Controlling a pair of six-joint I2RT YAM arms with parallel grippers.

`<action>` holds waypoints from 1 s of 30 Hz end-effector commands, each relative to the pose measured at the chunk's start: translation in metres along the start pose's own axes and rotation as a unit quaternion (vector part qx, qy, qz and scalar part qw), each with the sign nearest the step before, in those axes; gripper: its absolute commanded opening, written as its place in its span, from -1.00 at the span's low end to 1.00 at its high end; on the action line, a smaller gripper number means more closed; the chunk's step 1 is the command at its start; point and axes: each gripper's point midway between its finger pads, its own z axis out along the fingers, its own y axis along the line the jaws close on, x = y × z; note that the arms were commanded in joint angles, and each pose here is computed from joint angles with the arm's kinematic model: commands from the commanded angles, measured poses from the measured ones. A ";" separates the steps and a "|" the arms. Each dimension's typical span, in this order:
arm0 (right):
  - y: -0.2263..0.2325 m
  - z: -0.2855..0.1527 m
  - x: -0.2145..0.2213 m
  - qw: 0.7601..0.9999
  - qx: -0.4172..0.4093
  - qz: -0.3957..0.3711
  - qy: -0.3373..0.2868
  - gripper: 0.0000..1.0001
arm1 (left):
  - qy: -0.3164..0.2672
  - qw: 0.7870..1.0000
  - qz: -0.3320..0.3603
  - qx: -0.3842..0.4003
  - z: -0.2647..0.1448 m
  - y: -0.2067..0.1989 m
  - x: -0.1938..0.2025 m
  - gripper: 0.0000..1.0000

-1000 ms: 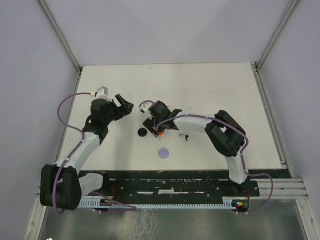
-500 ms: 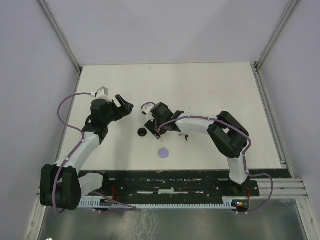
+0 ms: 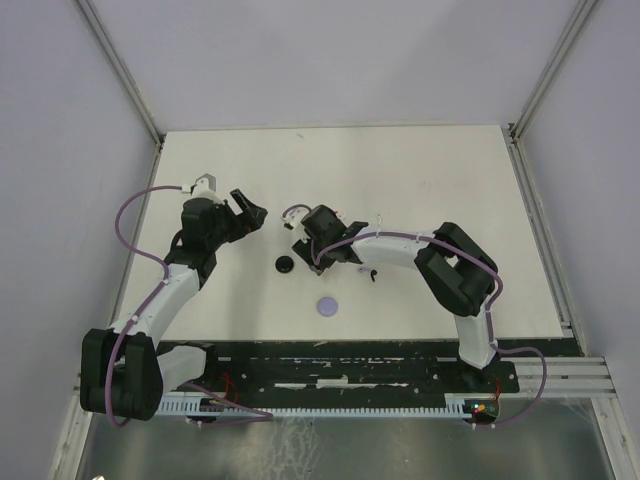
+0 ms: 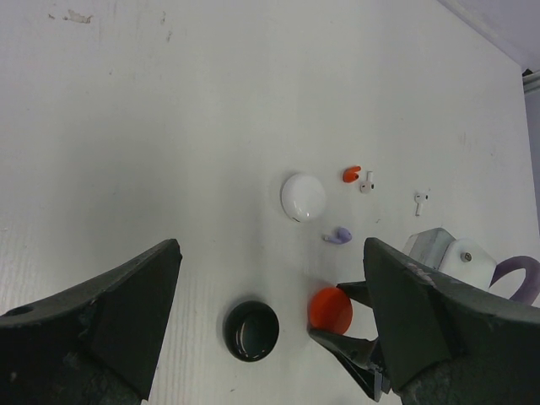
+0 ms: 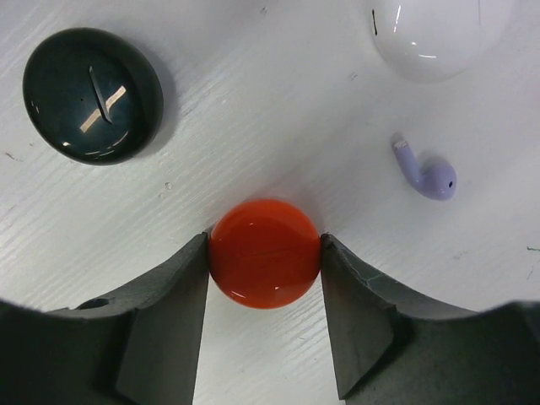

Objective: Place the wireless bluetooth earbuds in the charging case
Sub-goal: Pick up the charging case at the center of the board.

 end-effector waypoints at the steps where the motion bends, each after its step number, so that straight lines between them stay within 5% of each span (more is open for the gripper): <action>1: -0.005 -0.012 -0.005 1.000 0.014 -0.002 -0.014 -0.48 | -0.021 0.999 0.029 0.034 -0.002 -0.017 -0.019 0.88; 15: -0.030 -0.118 -0.080 0.976 -0.035 0.025 -0.211 -0.85 | 0.012 0.980 -0.017 0.196 -0.015 -0.087 0.010 0.76; 30: -0.024 -0.156 -0.092 0.962 -0.083 0.013 -0.258 -0.86 | 0.087 0.951 -0.034 0.296 -0.019 -0.155 0.058 0.68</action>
